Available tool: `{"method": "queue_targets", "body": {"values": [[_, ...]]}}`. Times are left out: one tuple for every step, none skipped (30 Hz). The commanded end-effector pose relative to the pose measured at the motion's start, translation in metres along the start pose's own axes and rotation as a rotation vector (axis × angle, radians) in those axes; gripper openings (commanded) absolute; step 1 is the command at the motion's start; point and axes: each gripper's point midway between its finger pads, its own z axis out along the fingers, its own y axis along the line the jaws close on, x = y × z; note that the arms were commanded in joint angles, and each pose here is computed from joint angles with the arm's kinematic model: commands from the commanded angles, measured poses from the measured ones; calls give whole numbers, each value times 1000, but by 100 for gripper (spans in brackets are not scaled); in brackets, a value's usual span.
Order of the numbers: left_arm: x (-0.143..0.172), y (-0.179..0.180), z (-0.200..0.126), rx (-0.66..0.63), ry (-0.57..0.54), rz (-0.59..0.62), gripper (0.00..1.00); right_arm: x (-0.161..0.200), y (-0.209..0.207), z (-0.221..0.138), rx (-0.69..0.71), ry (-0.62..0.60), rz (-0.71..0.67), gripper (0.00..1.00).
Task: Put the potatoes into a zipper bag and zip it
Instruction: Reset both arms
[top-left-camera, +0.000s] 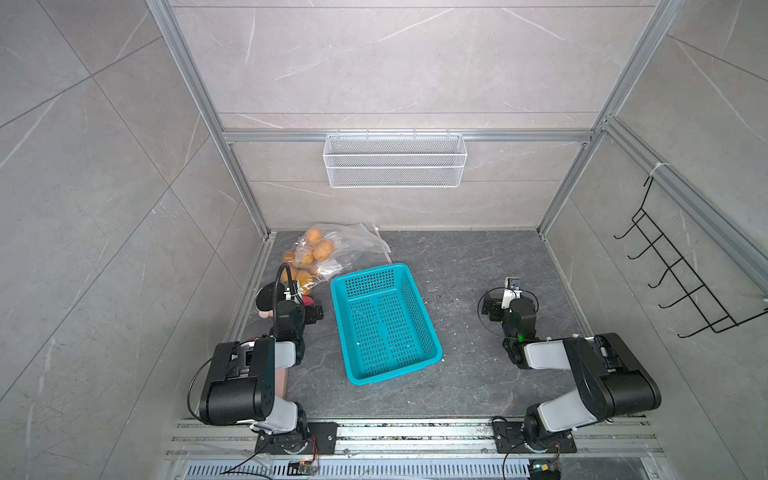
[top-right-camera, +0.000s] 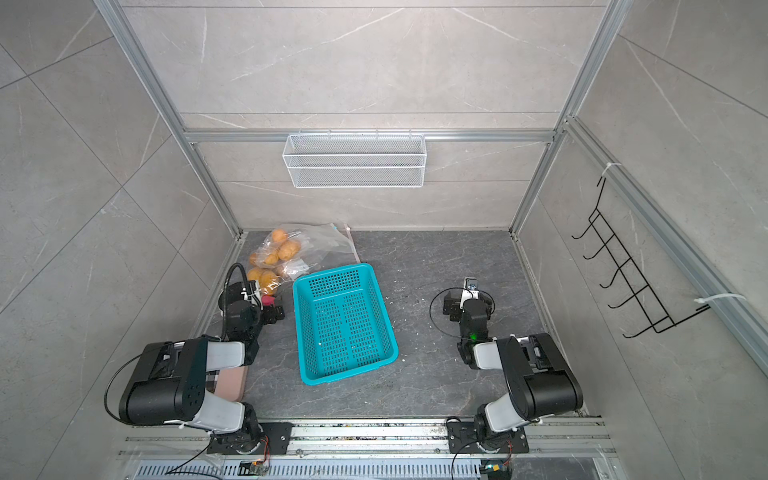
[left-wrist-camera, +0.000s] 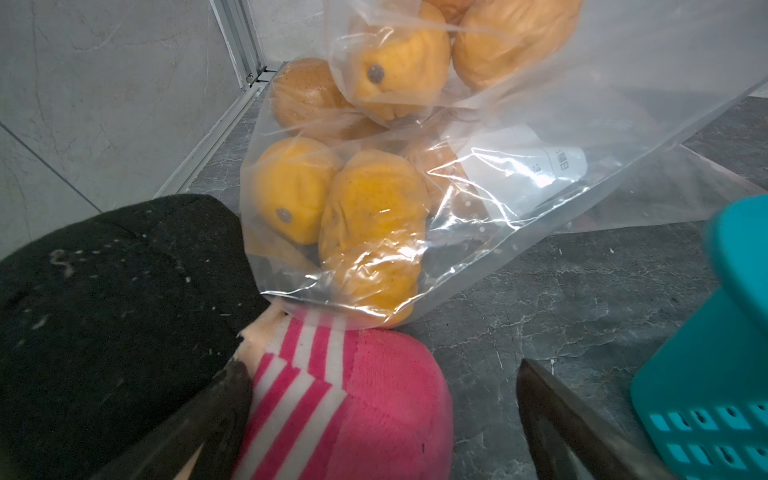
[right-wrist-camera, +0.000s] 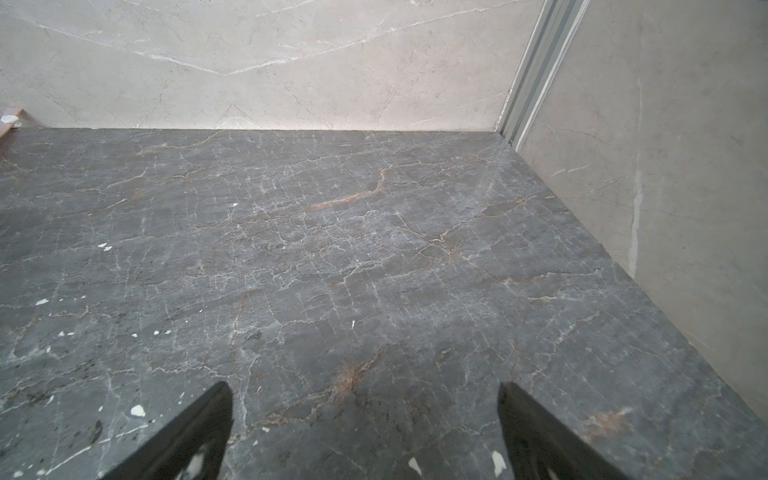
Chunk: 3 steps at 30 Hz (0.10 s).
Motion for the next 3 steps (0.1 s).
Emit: {"method": "queue_targets", "body": {"values": [[-7,-3,2,18,-16,15,100,-4,3,2,-11,4,7,99],[-6,-3,2,18,-14,15,100,-4,3,2,-13,2,6,99],[-7,-3,3,19,-14,15,100,-4,4,1,-13,-1,5,99]]}}
